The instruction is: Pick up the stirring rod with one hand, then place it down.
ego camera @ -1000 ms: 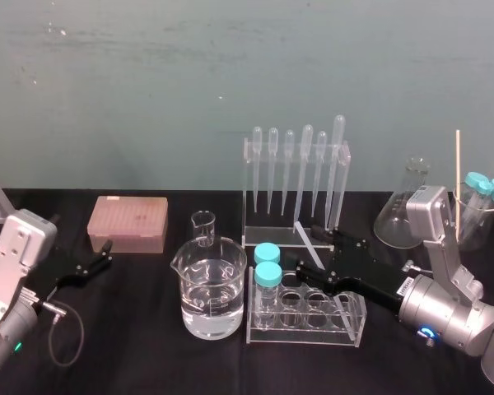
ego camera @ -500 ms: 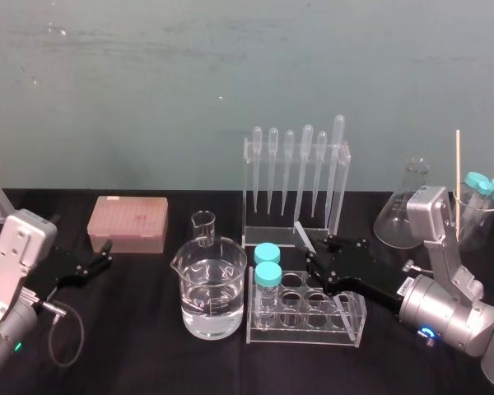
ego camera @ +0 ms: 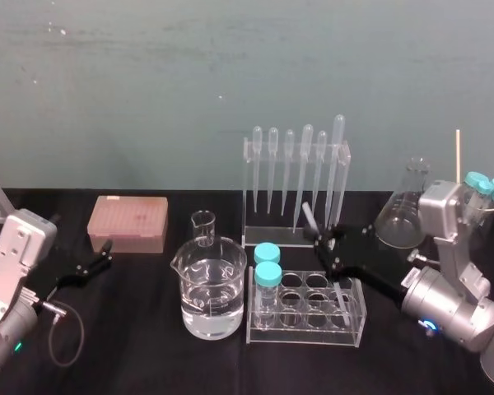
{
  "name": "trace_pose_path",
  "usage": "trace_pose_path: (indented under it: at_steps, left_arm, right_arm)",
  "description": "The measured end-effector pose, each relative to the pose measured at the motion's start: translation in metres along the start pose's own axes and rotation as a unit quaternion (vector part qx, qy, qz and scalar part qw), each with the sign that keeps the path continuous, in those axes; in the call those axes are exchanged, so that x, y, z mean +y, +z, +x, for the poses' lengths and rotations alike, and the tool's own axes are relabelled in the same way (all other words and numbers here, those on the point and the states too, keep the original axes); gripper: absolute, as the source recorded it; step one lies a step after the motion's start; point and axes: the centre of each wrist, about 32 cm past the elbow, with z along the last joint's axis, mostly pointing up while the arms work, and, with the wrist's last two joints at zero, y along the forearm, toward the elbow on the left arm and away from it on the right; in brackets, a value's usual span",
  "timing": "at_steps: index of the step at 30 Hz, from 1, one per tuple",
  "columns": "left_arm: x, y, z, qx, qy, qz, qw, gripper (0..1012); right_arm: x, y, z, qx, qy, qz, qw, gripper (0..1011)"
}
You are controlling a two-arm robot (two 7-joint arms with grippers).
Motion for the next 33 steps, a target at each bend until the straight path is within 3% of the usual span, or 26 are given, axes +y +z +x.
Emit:
trace_pose_path:
  at_steps: [3,6,7,12,17,22,25,33]
  left_arm:
    - [0.0,0.0,0.0,0.0,0.0,0.0,1.0,1000]
    - [0.0,0.0,0.0,0.0,0.0,0.0,1.0,1000]
    - [0.0,0.0,0.0,0.0,0.0,0.0,1.0,1000]
    - [0.0,0.0,0.0,0.0,0.0,0.0,1.0,1000]
    - [0.0,0.0,0.0,0.0,0.0,0.0,1.0,1000]
    - [0.0,0.0,0.0,0.0,0.0,0.0,1.0,1000]
    - [0.0,0.0,0.0,0.0,0.0,0.0,1.0,1000]
    - [0.0,0.0,0.0,0.0,0.0,0.0,1.0,1000]
  right_arm:
    - [0.0,0.003,-0.0014,-0.027,-0.01,0.041,0.9987,66]
    - [0.003,0.01,0.0,-0.06,-0.016,0.094,0.9937,66]
    - [0.003,0.01,0.0,-0.06,-0.016,0.094,0.9937,66]
    - [0.008,0.02,0.0058,-0.078,-0.014,0.158,0.9842,66]
    - [0.006,0.016,0.0127,-0.074,-0.006,0.213,0.9742,66]
    - [0.0,0.005,0.0152,-0.054,-0.002,0.214,0.9752,66]
    - [-0.006,-0.003,0.0142,-0.042,-0.004,0.198,0.9792,66]
    - [-0.009,-0.007,0.0143,-0.032,-0.008,0.187,0.9818,66]
